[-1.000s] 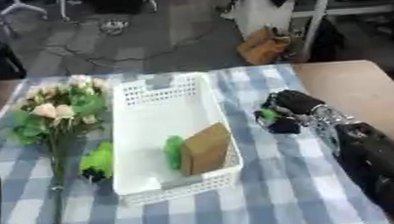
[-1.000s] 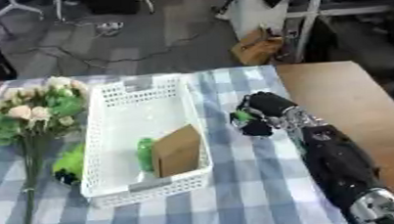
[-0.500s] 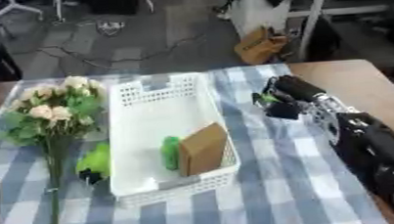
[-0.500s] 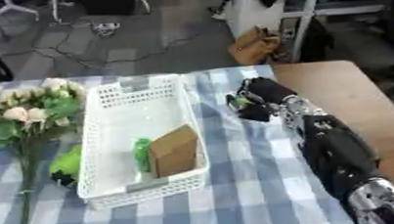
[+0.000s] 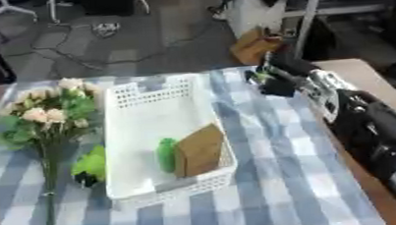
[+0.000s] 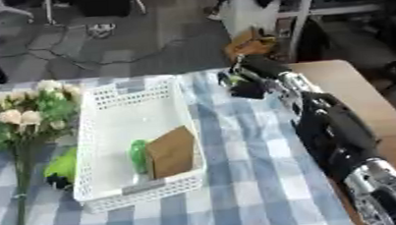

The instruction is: Pick up objects on the table and place them in the box.

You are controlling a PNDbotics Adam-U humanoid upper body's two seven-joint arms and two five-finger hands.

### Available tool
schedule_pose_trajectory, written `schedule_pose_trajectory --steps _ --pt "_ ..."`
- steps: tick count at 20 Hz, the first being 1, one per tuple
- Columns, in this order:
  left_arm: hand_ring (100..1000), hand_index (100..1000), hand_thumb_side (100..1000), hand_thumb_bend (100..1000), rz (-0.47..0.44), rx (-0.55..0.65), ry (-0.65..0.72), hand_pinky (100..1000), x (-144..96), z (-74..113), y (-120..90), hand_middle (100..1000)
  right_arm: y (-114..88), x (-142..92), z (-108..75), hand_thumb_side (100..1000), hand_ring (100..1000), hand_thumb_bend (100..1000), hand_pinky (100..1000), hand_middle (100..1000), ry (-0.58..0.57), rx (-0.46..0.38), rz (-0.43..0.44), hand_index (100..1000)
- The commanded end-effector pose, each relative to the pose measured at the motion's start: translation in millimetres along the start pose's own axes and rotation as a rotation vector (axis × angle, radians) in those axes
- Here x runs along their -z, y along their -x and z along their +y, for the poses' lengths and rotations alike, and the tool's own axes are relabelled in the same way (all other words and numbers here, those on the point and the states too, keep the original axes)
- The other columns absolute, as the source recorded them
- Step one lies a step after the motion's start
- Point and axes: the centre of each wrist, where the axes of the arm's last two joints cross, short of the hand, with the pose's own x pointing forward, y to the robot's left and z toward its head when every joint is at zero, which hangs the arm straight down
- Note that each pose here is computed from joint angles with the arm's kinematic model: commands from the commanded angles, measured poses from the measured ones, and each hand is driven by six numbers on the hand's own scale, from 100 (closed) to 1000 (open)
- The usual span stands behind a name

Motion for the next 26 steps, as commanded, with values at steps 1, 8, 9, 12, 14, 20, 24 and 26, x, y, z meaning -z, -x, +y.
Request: schedule_pose_trajectory --steps 1,8,9,12,14,20,24,26 --pt "981 942 787 100 -0.027 0.004 0.011 761 6.6 0.8 -4.2 917 -9.9 17.4 -30.7 966 100 100 100 100 0.049 -0.006 -0.060 202" --pt "980 942 783 100 -0.040 -0.018 0.002 761 9.7 -3.9 -4.9 917 -44.1 51.4 -45.2 972 100 100 100 100 0.073 0.039 -0.179 202" --pt "980 942 783 100 -0.042 -0.021 0.001 761 10.0 -4.5 -4.9 917 -48.2 54.8 -46.3 972 100 100 100 100 0.076 0.047 -0.192 202" --pt "980 942 781 100 -0.048 -0.034 -0.003 761 11.6 -7.1 -5.4 917 -62.1 65.2 -46.5 976 100 100 100 100 0.077 0.068 -0.245 203" --pt "980 942 780 100 -0.054 -0.044 -0.006 761 12.9 -9.1 -5.7 917 -75.2 73.8 -40.4 980 100 100 100 100 0.070 0.087 -0.288 204" --pt "980 942 780 100 -0.067 -0.068 -0.015 761 15.7 -13.8 -6.5 917 -102.5 87.6 -17.8 986 100 100 100 100 0.073 0.105 -0.354 209" --pt "980 942 780 100 -0.073 -0.080 -0.019 761 17.0 -16.0 -7.0 917 -112.5 90.0 -1.3 992 100 100 100 100 0.088 0.112 -0.342 215" --pt "980 942 779 100 -0.075 -0.085 -0.019 761 17.5 -17.0 -7.2 917 -116.3 90.6 4.9 997 100 100 100 100 0.091 0.103 -0.336 219"
